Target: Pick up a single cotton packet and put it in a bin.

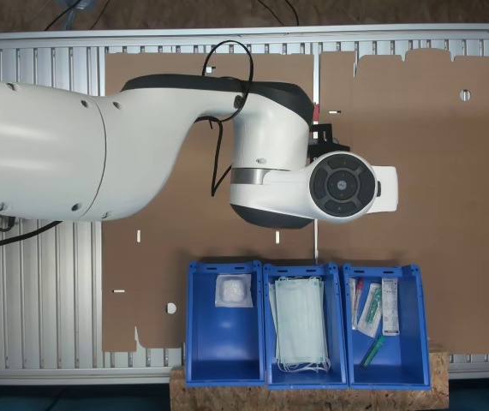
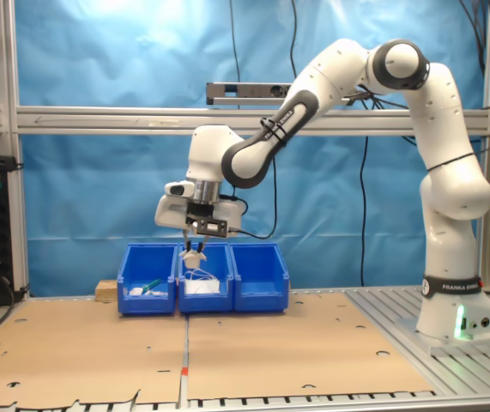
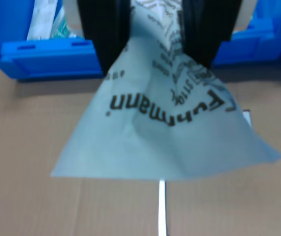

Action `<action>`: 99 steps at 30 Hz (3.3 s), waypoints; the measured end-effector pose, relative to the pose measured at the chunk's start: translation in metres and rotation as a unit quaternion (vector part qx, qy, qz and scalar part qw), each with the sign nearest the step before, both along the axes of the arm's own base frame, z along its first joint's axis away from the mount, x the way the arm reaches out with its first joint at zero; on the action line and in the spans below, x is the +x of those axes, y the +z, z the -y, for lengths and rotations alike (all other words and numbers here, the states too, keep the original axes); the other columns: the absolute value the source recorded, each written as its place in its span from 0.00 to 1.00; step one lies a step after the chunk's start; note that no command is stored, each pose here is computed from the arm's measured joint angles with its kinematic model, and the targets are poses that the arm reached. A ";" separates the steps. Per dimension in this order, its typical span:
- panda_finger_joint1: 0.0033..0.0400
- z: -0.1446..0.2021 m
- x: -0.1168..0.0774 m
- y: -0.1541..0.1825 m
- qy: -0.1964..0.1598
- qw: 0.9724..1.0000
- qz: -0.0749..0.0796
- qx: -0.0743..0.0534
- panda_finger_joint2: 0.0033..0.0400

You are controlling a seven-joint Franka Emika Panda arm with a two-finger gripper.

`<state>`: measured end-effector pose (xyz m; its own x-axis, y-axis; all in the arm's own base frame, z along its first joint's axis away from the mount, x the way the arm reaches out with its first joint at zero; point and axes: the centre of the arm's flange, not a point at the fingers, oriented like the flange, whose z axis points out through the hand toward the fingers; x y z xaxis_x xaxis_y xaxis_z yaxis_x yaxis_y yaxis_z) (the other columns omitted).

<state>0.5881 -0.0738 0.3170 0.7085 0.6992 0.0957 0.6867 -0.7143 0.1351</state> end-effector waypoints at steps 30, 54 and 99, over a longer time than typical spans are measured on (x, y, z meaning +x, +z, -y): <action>0.11 0.086 -0.063 0.031 -0.087 0.995 -0.054 0.000 0.11; 0.11 0.172 -0.121 0.034 -0.180 0.981 -0.067 0.010 0.11; 0.11 0.190 -0.137 0.027 -0.202 0.976 -0.079 0.015 0.11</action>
